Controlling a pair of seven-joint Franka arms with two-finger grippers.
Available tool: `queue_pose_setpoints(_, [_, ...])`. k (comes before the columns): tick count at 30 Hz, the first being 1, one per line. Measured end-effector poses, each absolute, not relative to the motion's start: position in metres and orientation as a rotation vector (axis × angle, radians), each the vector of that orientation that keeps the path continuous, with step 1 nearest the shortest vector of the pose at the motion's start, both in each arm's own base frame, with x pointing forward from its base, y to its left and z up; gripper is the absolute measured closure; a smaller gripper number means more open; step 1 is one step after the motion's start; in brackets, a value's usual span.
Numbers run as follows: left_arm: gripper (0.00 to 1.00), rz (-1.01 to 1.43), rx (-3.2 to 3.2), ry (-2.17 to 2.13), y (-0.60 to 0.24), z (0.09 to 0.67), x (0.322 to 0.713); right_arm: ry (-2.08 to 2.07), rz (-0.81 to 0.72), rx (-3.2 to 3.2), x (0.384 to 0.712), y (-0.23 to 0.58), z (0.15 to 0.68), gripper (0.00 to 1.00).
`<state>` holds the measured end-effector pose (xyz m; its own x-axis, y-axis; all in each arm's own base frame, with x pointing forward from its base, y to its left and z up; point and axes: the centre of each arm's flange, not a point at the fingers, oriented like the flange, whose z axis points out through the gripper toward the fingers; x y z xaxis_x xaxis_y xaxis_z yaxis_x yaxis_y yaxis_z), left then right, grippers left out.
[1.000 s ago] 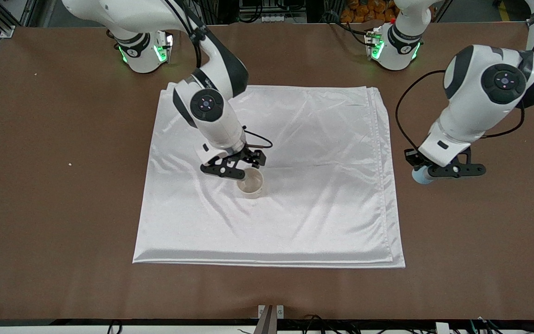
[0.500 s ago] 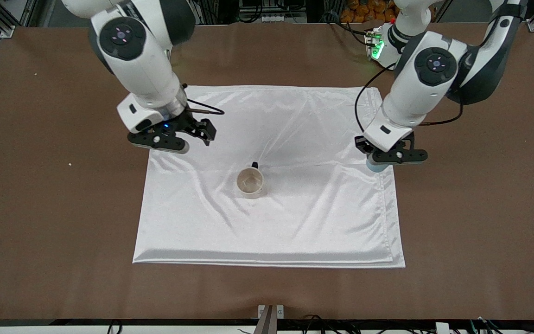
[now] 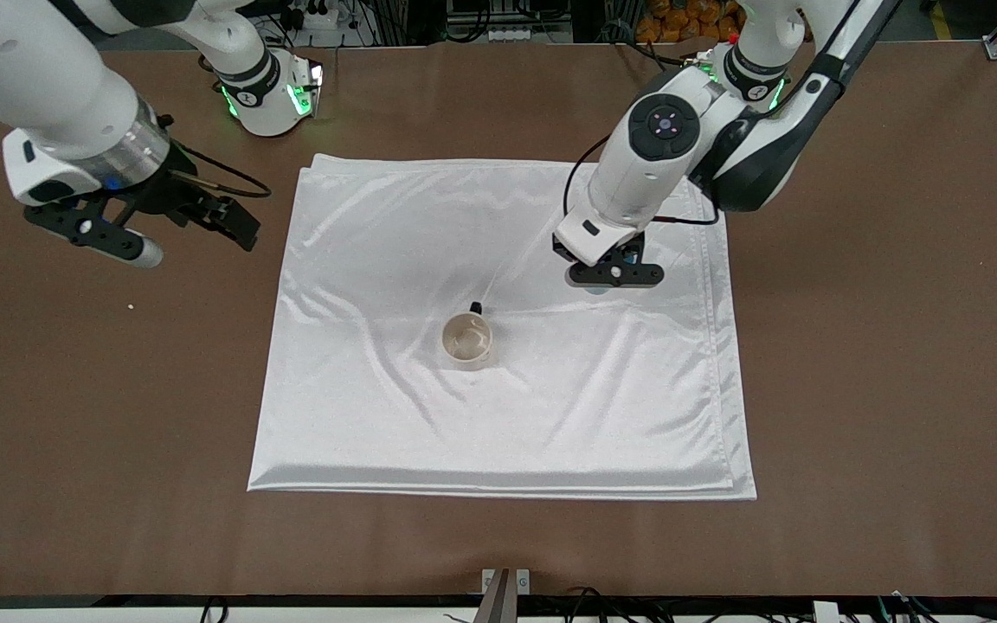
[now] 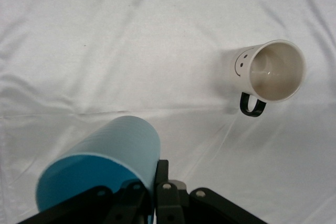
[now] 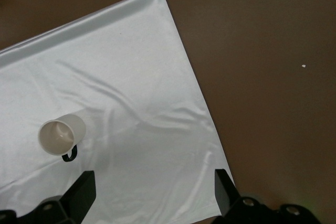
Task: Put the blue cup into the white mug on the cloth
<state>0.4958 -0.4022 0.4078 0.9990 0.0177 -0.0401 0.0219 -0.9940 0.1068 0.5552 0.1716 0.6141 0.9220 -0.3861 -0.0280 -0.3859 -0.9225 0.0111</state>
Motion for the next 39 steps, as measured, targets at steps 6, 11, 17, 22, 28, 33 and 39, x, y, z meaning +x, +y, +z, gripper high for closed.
queue_pose_setpoints(6, [0.96, -0.060, 3.045, 0.065, -0.450, 0.391, 0.487, -0.472, -0.059, 3.099, 0.565, 0.141, 0.610, 0.00])
queue_pose_setpoints(11, [0.96, -0.055, 3.046, 0.111, -0.489, 0.374, 0.486, -0.462, -0.064, 3.102, 0.571, 0.118, 0.608, 0.00])
queue_pose_setpoints(17, [0.96, -0.026, 3.042, 0.149, -0.519, 0.355, 0.498, -0.462, -0.055, 3.104, 0.574, 0.108, 0.609, 0.00])
queue_pose_setpoints(22, [0.96, 0.015, 3.028, 0.163, -0.533, 0.349, 0.513, -0.431, -0.047, 3.110, 0.575, 0.109, 0.609, 0.00])
queue_pose_setpoints(28, [0.96, 0.075, 2.975, 0.187, -0.539, 0.361, 0.533, -0.306, -0.042, 3.122, 0.577, 0.096, 0.609, 0.00])
queue_pose_setpoints(33, [0.96, 0.133, 2.909, 0.200, -0.547, 0.365, 0.547, -0.237, -0.033, 3.131, 0.582, 0.069, 0.610, 0.00])
queue_pose_setpoints(39, [0.96, 0.153, 2.873, 0.201, -0.557, 0.356, 0.553, -0.199, -0.029, 3.136, 0.585, 0.038, 0.610, 0.00])
